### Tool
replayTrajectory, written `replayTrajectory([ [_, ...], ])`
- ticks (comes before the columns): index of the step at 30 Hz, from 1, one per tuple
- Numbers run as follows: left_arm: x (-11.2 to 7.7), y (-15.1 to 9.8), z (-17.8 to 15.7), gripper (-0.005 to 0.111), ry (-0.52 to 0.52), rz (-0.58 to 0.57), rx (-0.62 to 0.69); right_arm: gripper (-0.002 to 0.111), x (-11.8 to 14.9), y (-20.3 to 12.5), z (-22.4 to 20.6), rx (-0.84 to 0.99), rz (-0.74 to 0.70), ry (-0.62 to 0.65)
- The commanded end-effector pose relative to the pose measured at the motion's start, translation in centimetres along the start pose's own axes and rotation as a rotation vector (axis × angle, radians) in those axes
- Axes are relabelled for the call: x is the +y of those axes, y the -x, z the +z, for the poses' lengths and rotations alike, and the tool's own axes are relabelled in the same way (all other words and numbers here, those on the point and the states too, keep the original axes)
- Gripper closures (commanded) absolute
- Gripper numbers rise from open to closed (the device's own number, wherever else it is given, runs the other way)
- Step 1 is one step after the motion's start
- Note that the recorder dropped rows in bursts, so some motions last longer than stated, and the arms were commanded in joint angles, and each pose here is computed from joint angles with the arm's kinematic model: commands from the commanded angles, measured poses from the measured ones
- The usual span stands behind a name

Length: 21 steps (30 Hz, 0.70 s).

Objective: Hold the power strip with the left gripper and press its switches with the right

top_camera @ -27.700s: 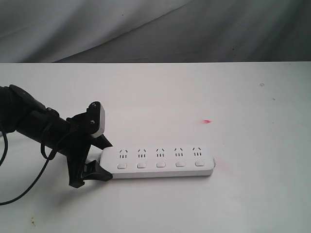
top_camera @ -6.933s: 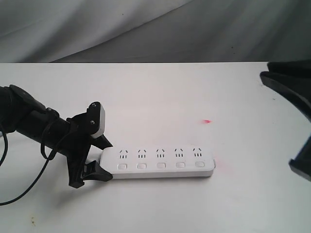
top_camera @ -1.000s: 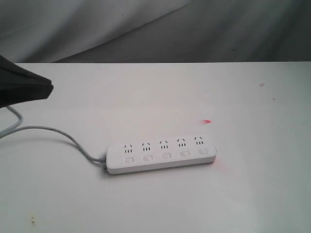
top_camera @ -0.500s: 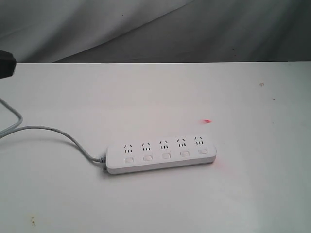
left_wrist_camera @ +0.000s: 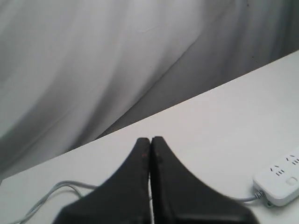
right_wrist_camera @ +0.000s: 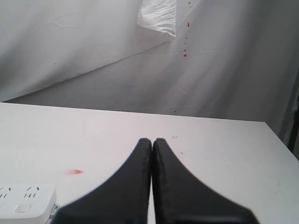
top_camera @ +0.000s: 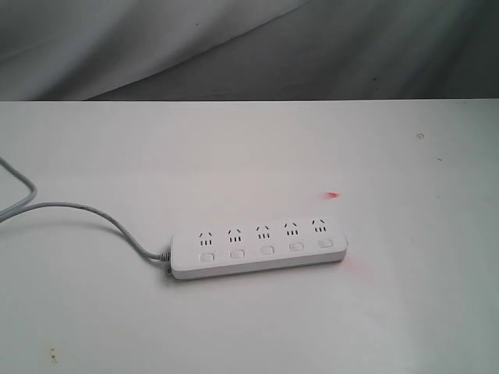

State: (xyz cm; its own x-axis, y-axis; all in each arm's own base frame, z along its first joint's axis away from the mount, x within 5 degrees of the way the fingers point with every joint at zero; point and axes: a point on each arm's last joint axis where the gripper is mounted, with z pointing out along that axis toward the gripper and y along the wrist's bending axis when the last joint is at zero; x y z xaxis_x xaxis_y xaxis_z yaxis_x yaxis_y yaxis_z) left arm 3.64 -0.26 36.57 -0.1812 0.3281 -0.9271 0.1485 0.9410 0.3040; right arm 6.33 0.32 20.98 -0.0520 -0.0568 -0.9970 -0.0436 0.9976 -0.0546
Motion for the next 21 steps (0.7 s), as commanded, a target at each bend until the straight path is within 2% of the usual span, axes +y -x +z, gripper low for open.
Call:
replayTrajectory([
  [1,-0.9,-4.1,1.1,0.106,0.084,-0.009,-0.092,0.108,-0.1,-0.1,0.0,-0.004,-0.007,-0.011],
  [7,-2.9,-9.8,4.0,0.106,0.067,-0.157,-0.123,0.108,-0.1,-0.1,0.0,-0.004,-0.007,-0.011],
  [11,-3.9,-12.7,4.9,0.106,0.051,-0.157,-0.067,0.108,-0.1,-0.1,0.0,-0.004,-0.007,-0.011],
  [17,-4.7,-15.4,5.4,0.106,0.043,-0.158,-0.032,0.108,-0.1,-0.1,0.0,-0.004,-0.007,-0.011],
  [21,-5.1,-16.3,5.7,0.106,0.036,-0.162,-0.009,0.108,-0.1,-0.1,0.0,-0.004,-0.007,-0.011],
])
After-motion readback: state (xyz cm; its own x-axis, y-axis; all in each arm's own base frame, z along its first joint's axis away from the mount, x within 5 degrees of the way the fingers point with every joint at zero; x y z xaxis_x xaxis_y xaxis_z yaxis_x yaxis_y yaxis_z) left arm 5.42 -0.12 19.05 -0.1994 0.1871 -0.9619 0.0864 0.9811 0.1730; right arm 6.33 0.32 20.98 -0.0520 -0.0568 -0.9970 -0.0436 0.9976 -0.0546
